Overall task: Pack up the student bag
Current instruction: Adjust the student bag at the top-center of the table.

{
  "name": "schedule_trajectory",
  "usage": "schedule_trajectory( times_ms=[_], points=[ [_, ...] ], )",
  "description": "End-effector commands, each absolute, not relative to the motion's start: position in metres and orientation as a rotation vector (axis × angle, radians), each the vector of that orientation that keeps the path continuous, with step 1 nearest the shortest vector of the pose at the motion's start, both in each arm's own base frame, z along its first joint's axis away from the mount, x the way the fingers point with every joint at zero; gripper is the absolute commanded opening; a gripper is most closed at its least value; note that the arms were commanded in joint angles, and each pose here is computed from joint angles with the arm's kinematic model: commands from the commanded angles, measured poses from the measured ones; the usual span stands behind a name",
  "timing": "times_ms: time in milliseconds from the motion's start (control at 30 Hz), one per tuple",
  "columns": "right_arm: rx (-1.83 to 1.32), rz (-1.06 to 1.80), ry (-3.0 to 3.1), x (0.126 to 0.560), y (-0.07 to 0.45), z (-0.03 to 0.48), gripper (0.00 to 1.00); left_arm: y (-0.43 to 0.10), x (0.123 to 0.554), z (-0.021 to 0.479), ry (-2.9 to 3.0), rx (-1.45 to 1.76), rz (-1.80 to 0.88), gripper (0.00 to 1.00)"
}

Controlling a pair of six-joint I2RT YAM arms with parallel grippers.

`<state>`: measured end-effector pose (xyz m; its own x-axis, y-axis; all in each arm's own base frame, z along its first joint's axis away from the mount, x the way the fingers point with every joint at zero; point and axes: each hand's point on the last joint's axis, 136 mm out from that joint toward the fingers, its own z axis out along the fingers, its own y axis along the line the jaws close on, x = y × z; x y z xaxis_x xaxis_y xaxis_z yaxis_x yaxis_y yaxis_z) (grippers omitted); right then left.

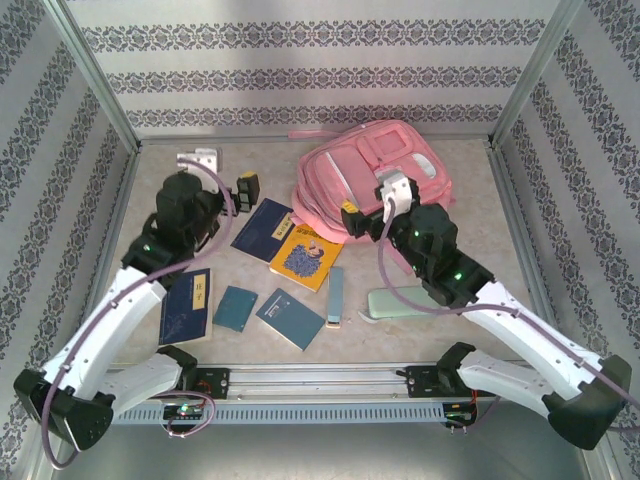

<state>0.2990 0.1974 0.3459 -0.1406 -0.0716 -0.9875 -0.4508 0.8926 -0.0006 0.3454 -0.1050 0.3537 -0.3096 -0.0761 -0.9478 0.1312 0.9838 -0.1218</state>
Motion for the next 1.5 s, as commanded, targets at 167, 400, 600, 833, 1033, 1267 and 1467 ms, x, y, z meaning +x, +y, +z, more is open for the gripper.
schedule_trajectory(
  times_ms=[167,400,600,833,1033,1267,1467],
  points=[
    [-0.252,0.777,2.081,0.310,0.208,0.313,0.98,-0.115,0.308,0.270,2.353,-0.144,-0.367,0.99],
    [-0.471,0.466,2.269,0.359,0.244,0.248,0.90,-0.094,0.306,0.267,2.301,-0.340,-0.377,0.99],
    [-0.618,0.008,2.422,0.413,0.271,0.175,0.80,-0.076,0.306,0.253,2.257,-0.474,-0.403,0.99],
    [-0.652,-0.097,2.464,0.459,0.304,0.129,0.75,-0.077,0.305,0.234,2.285,-0.513,-0.461,0.99],
    [-0.602,-0.162,2.489,0.486,0.305,0.100,0.65,-0.081,0.307,0.229,2.284,-0.528,-0.508,1.00],
    [-0.560,-0.155,2.530,0.504,0.301,0.074,0.48,-0.080,0.310,0.227,2.276,-0.546,-0.529,1.00],
    [-0.646,-0.160,2.527,0.507,0.302,0.081,0.00,-0.081,0.313,0.227,2.277,-0.555,-0.547,1.00]
  ],
)
